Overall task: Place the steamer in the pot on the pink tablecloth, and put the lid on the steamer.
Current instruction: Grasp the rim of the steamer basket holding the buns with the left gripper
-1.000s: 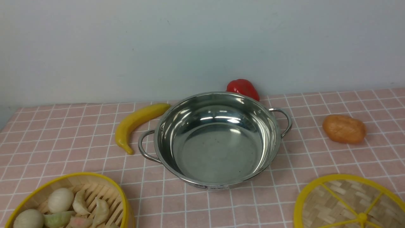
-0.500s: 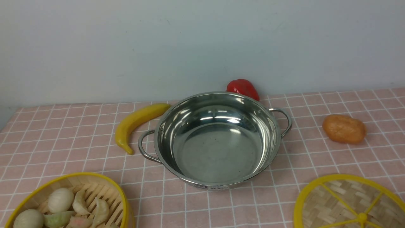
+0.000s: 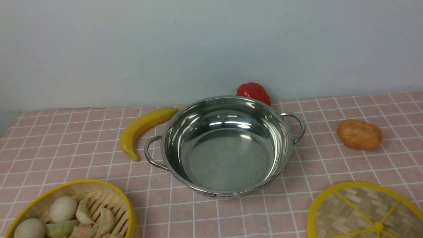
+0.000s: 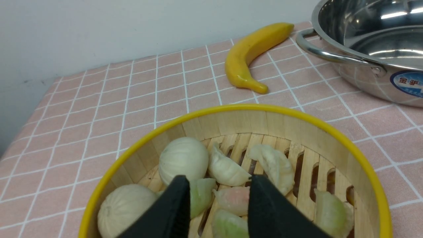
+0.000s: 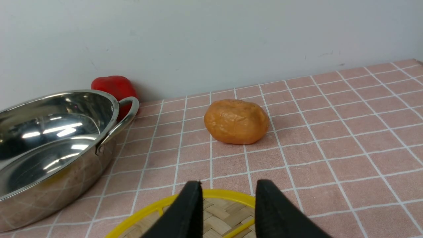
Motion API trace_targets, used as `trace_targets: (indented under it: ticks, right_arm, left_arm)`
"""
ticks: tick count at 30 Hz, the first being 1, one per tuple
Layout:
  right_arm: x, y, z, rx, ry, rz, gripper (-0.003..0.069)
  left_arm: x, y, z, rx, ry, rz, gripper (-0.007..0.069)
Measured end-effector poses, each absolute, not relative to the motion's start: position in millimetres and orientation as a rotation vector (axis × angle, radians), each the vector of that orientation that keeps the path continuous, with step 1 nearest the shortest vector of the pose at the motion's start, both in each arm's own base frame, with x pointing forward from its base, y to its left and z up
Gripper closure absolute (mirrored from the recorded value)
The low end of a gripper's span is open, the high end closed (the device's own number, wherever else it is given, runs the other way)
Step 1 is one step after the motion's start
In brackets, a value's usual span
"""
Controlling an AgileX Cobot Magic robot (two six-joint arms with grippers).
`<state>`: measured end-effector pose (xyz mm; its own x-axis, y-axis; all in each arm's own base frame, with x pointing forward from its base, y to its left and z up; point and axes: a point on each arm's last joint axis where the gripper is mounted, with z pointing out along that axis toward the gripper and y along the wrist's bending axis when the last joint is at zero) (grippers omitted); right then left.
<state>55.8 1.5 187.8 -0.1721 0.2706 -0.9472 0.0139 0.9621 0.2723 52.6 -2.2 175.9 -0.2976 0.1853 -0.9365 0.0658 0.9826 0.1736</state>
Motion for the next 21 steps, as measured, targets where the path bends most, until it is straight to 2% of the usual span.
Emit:
trace_targets:
  ticks: [10,13,17,21]
  right_arm:
    - [55.8,1.5,187.8,0.214,1.733,0.23,0.0416]
    - [55.8,1.5,187.8,0.215,1.733,0.231,0.0416]
    - [55.8,1.5,187.8,0.215,1.733,0.231,0.0416]
    - [55.8,1.5,187.8,0.215,1.733,0.231,0.0416]
  left_arm:
    - [53.6,-1.9,179.4,0.17,1.835,0.12,0.0382]
    - [54.5,-3.7,183.4,0.087,1.792,0.031,0.0382]
    - [55.4,-7.6,189.0,-0.104,1.732,-0.193,0.0382]
    - [56.1,-7.1,194.1,-0.179,1.672,-0.257,0.0382]
